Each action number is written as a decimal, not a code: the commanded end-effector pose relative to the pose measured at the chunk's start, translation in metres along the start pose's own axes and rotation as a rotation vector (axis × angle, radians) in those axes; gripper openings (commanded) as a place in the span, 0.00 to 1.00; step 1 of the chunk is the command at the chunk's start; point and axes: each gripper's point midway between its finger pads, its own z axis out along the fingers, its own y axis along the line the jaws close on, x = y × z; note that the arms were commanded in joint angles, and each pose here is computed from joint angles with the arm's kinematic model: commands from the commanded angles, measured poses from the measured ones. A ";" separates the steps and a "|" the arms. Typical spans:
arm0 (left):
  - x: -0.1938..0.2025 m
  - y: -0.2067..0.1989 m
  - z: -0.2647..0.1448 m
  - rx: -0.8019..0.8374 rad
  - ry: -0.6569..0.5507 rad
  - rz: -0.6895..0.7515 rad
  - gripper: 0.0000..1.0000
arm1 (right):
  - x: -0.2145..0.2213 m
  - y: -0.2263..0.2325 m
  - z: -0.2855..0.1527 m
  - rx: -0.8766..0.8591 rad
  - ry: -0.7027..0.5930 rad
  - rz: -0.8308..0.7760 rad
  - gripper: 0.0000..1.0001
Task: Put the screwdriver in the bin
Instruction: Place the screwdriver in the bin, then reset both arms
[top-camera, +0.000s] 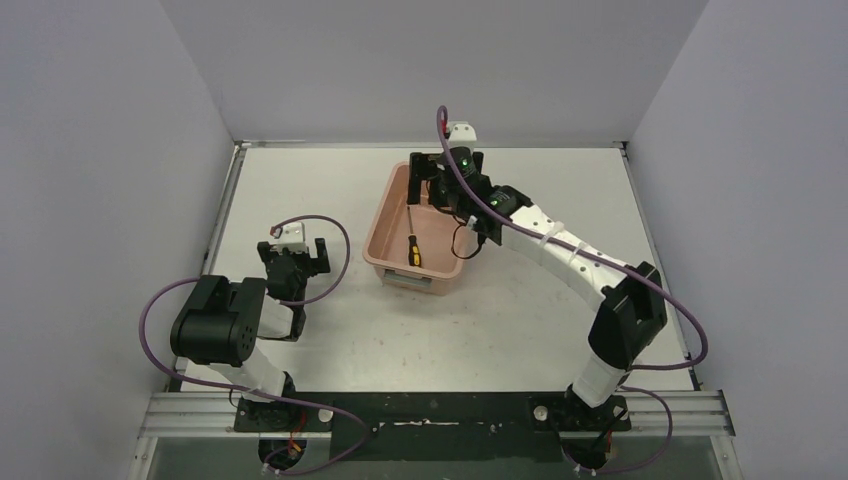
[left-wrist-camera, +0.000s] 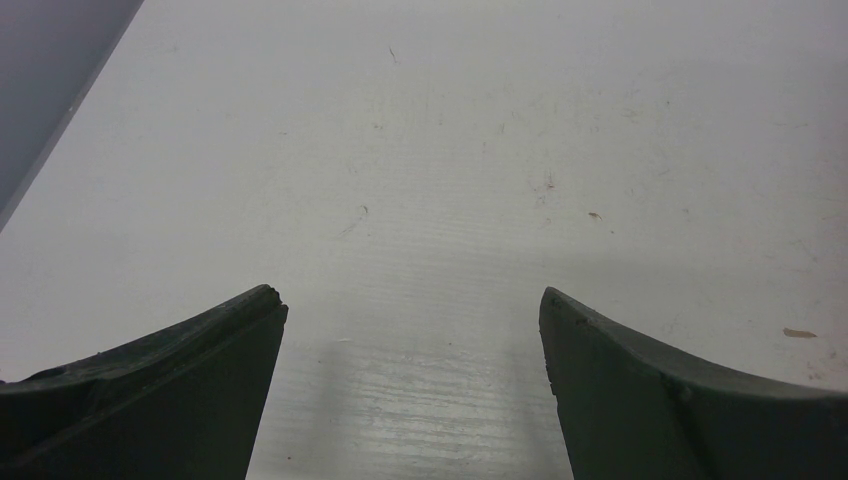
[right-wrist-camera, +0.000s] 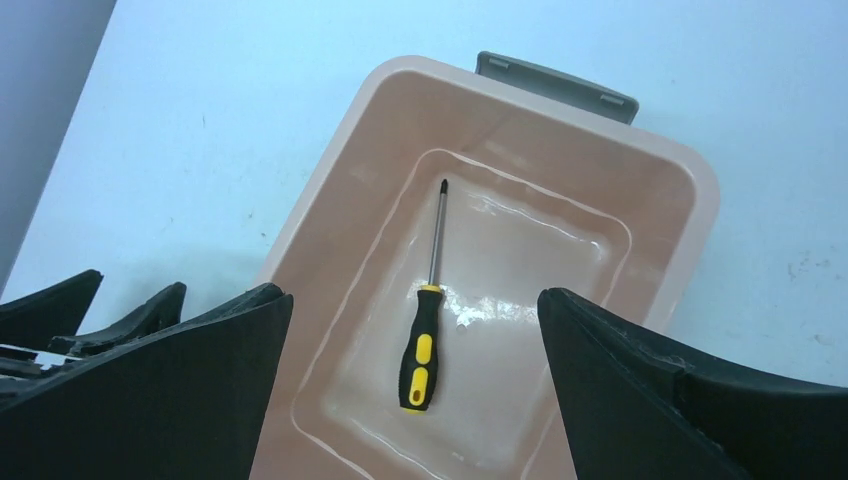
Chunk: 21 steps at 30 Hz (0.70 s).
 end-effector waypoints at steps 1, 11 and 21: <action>-0.015 0.000 0.001 0.002 -0.050 -0.013 0.97 | -0.031 -0.015 -0.022 0.017 -0.061 -0.008 1.00; -0.015 0.000 0.001 0.002 -0.051 -0.013 0.97 | -0.037 -0.117 -0.040 0.149 -0.027 -0.080 1.00; -0.015 -0.001 0.001 0.002 -0.051 -0.013 0.97 | -0.016 -0.264 -0.062 0.423 0.064 -0.097 1.00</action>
